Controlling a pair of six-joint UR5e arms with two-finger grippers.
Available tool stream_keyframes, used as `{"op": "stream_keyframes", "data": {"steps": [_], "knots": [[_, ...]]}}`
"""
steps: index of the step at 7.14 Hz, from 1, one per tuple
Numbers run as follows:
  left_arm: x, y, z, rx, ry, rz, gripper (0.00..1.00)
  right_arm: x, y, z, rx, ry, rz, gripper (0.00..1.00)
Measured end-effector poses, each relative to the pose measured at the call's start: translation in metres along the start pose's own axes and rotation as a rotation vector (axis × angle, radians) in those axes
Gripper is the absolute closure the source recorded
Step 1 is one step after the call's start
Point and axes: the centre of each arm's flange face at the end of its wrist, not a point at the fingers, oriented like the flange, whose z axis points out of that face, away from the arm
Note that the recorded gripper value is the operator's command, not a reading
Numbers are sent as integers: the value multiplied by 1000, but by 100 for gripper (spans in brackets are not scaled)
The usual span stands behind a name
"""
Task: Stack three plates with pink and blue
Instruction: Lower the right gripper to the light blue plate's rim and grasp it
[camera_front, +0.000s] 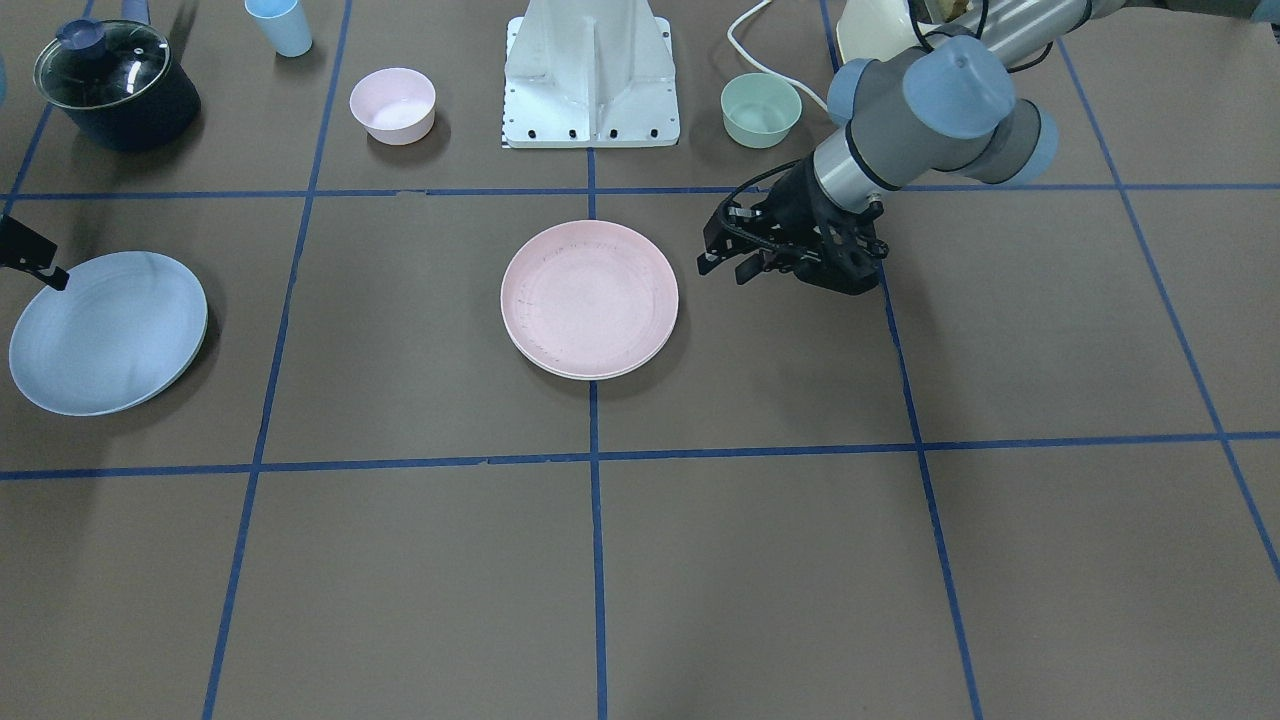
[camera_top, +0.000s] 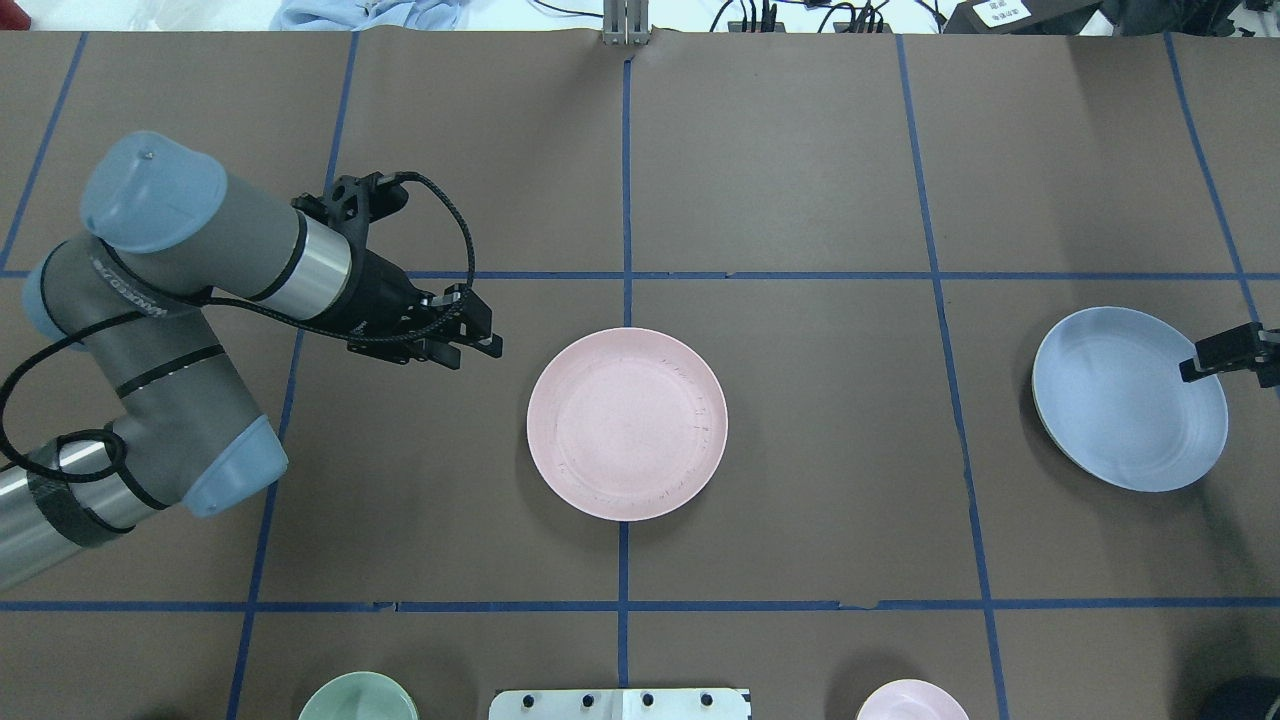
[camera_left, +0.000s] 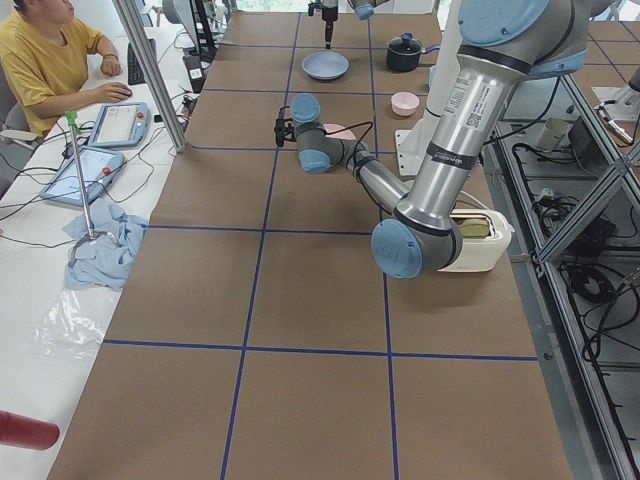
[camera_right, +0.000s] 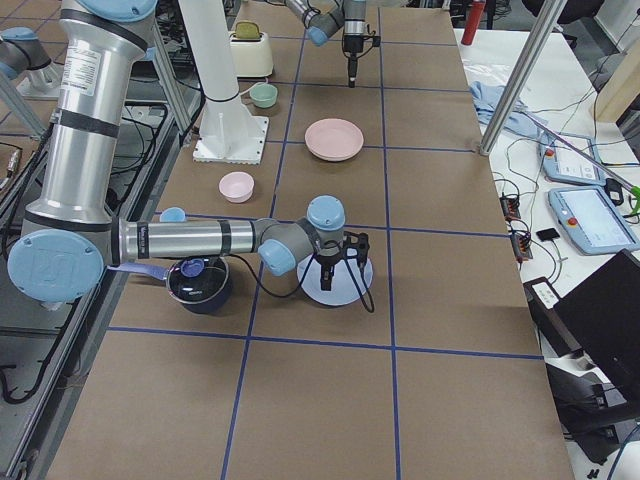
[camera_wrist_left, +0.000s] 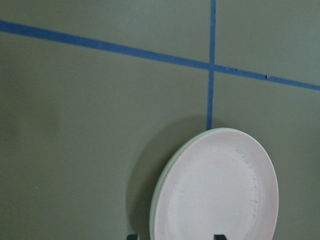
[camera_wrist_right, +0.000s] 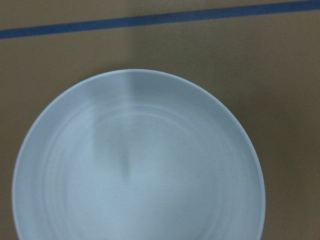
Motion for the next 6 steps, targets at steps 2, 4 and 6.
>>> {"op": "stream_keyframes", "data": {"steps": [2,4,6], "knots": [[-8,-11,-9,21,-15,8,41,29,9,27,29,-24,34,0],[-5,-12,-12,23,-21,7,41,41,9,38,30,-23,58,1],[-5,-12,-13,24,-22,6,41,49,5,49,22,-12,68,86]]}}
